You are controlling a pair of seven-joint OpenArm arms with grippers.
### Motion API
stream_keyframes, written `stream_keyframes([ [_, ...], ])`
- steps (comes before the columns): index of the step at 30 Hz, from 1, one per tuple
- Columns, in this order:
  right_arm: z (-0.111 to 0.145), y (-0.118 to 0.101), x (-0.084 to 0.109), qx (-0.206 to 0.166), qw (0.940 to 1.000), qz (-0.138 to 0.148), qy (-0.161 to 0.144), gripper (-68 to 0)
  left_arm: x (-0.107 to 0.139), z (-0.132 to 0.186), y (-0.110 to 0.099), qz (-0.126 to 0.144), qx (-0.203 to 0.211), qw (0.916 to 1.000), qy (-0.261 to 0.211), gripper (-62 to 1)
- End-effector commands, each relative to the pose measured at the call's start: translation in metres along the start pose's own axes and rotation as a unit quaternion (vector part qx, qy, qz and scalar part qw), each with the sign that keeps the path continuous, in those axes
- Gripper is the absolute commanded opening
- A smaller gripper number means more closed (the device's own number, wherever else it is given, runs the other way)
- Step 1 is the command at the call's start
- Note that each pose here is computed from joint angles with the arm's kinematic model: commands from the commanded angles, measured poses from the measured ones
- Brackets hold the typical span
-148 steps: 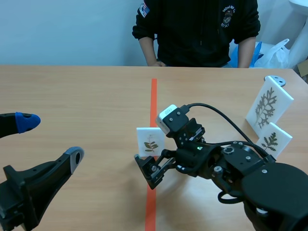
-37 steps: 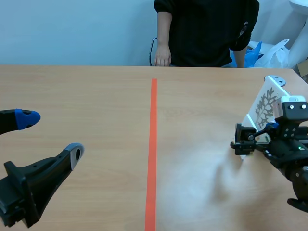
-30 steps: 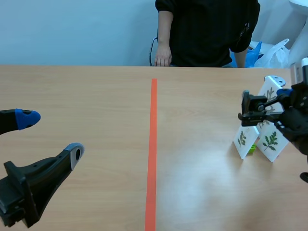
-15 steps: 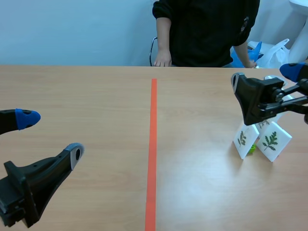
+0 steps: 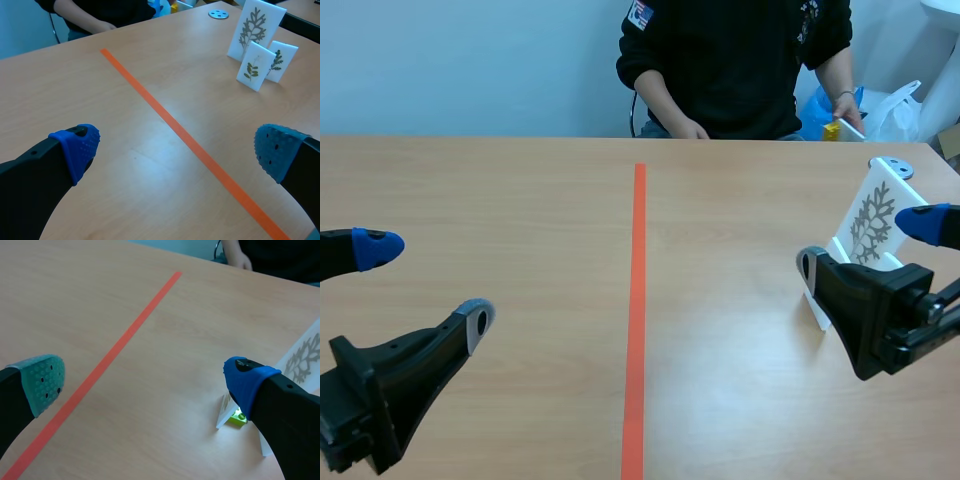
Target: Sort the leaf by its shape. The table is split by an orange tape line. A compound leaf with several leaflets goes to the left side, a simple leaf with one blade goes to the right side. Return to the home posture when a red brick is placed on the table.
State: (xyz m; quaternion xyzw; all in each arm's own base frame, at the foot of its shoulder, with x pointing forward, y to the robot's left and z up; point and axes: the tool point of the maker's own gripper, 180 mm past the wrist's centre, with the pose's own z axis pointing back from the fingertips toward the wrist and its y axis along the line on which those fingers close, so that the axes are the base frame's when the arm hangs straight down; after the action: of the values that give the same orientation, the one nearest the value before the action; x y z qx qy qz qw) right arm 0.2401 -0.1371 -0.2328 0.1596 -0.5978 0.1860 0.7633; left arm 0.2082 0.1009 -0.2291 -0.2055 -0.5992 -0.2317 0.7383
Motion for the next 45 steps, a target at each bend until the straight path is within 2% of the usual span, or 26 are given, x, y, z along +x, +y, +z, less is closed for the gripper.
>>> stream_keyframes([
  [1,-0.0011,-0.0003,0.0109,0.007,0.9998,0.007,-0.016,0.4,0.0089,-0.0006,-0.0013,0.0,-0.002,0.9999,-0.017,1.4],
  [11,-0.0013,0.0,0.0144,0.009,0.9996,0.008,-0.025,0.4,0.0089,-0.0006,-0.0013,0.0,-0.002,0.9999,-0.017,1.4],
  [45,-0.0014,-0.0001,0.0131,0.008,0.9997,0.008,-0.022,0.4,0.0088,-0.0006,-0.0013,0.0,-0.002,0.9999,-0.017,1.4],
])
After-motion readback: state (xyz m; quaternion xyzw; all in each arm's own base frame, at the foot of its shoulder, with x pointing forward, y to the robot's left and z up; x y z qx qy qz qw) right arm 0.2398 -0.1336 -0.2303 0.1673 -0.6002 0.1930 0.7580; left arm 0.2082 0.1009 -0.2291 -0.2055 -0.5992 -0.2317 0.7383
